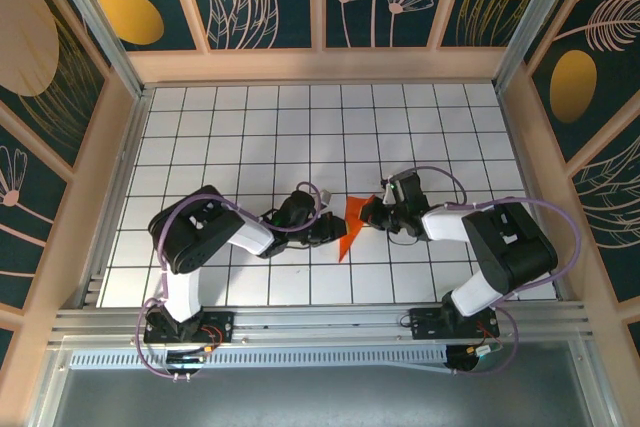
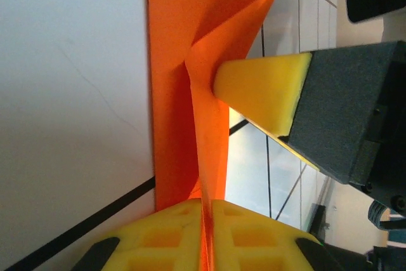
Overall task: Fold a paper plane with a square sheet of paper (fold left side to right side)
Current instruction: Fold the wing for the fifth time at the center of the table.
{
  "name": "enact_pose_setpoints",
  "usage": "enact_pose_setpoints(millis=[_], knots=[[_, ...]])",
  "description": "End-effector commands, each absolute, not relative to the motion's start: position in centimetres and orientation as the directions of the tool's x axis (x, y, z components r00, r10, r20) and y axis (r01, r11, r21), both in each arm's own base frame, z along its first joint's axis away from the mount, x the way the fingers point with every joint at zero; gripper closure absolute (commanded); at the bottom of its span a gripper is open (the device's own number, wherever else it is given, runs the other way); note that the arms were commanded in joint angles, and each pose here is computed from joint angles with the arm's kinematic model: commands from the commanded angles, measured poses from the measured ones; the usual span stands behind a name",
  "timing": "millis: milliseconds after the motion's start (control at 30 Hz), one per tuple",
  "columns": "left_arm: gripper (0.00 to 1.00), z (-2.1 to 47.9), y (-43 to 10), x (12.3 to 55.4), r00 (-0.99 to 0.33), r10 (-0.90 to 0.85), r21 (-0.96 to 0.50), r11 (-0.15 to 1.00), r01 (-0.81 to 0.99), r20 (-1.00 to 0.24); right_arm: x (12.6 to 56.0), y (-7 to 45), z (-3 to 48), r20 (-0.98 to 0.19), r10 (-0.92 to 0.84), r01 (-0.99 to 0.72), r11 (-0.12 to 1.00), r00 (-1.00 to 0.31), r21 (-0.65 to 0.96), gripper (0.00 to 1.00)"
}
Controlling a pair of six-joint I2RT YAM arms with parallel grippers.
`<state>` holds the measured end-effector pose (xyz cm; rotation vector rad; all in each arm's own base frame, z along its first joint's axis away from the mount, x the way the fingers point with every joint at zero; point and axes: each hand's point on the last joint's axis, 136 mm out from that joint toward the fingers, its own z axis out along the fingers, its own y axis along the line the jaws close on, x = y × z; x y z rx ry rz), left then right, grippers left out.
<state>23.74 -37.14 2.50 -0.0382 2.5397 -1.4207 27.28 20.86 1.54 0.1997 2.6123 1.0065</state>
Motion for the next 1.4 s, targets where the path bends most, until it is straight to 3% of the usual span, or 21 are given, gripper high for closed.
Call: enact_pose_setpoints(millis=[0,167,300,533,767,1367], knots=[[0.84,3.2,-35.8,24.7,-0.958,-0.164,-0.8,0.592,0.094,-0.234,24.2,18.3,-2.3,-0.159,0.249,0.113,0.806,-0.956,0.581,1.0],[0.79,5.2,-35.0,25.2,-0.945,-0.158,-0.76,0.638,0.124,-0.287,23.9,18.4,-2.5,-0.155,0.24,0.108,0.807,-0.958,0.581,1.0],[0.89,7.3,-34.7,24.5,-0.943,-0.13,-0.759,0.631,0.161,-0.307,24.1,18.5,-2.3,-0.158,0.24,0.105,0.804,-0.958,0.586,1.0],[0.97,8.9,-37.3,22.7,-0.963,-0.053,-0.826,0.528,0.197,-0.264,24.1,18.6,-2.5,-0.155,0.236,0.103,0.804,-0.959,0.586,1.0],[1.0,6.7,-39.5,22.3,-0.973,0.009,-0.818,0.541,0.197,-0.229,24.0,18.8,-2.6,-0.151,0.231,0.101,0.804,-0.961,0.586,1.0],[1.0,2.0,-37.9,21.4,-0.985,0.018,-0.762,0.63,0.146,-0.173,24.1,19.1,-2.7,-0.149,0.216,0.093,0.813,-0.965,0.575,1.0]])
